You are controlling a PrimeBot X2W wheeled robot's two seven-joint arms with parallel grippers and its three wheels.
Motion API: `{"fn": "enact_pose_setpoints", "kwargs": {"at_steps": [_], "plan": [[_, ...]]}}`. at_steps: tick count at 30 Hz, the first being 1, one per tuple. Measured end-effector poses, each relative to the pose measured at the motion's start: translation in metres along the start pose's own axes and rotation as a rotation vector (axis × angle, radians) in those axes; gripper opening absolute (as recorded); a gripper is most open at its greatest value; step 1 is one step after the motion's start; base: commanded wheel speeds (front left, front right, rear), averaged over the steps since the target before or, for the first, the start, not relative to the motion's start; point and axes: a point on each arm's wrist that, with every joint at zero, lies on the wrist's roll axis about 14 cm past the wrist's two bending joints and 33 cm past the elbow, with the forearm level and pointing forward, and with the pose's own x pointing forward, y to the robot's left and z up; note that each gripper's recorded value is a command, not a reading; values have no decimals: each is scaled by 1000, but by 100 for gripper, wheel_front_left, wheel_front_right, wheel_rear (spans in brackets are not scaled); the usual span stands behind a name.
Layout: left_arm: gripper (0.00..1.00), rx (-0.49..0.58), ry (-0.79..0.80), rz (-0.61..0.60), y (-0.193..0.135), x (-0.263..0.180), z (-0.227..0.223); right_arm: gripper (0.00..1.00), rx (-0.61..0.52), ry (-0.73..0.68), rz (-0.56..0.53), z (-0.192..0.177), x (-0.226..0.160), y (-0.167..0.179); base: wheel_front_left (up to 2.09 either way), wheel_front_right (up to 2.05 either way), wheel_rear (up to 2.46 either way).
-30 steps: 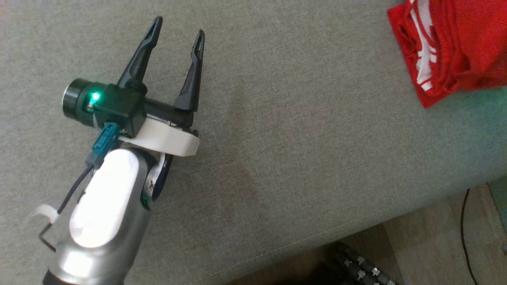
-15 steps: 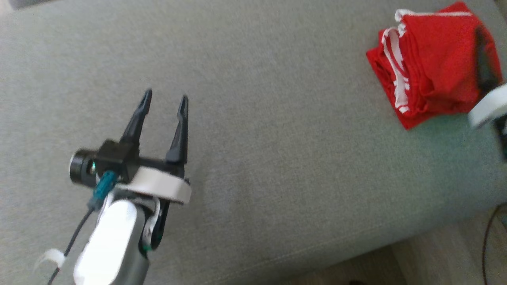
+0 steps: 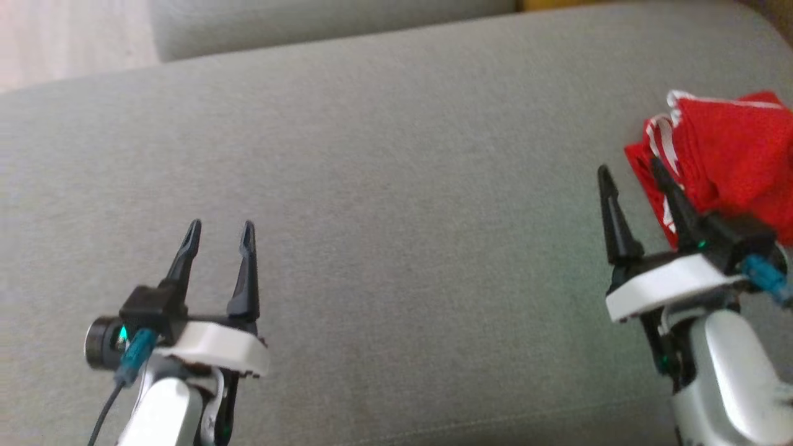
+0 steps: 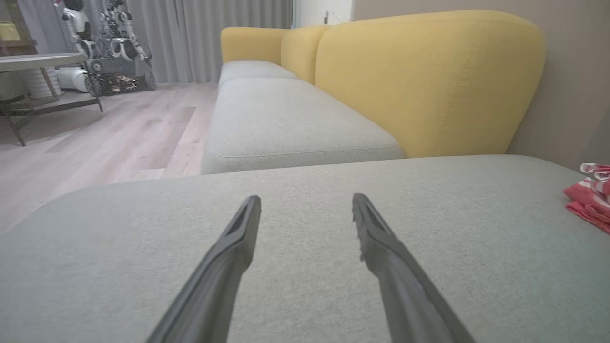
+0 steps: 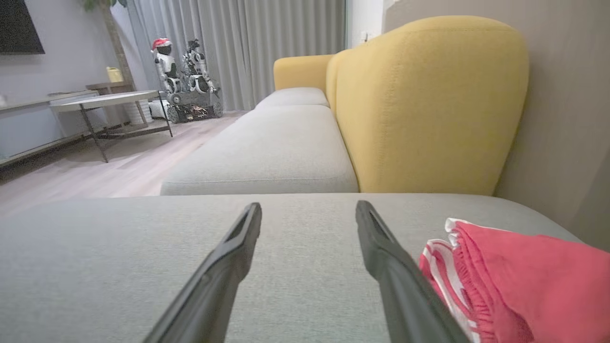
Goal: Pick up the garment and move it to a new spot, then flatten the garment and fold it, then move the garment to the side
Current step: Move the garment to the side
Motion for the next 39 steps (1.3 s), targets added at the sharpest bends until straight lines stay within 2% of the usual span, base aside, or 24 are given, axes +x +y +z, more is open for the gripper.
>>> {"fn": "enact_pose_setpoints", "kwargs": {"at_steps": [8, 17, 39], "plan": [[100, 33, 0, 67, 21, -35, 6, 100, 15, -14, 40, 6, -26, 26, 0, 0, 0], [100, 59, -6, 105, 31, -59, 11, 100, 42, 23, 14, -2, -53, 25, 0, 0, 0], [100, 73, 22, 144, 41, -82, 7, 100, 40, 67, 27, -10, -57, 33, 0, 0, 0]]}}
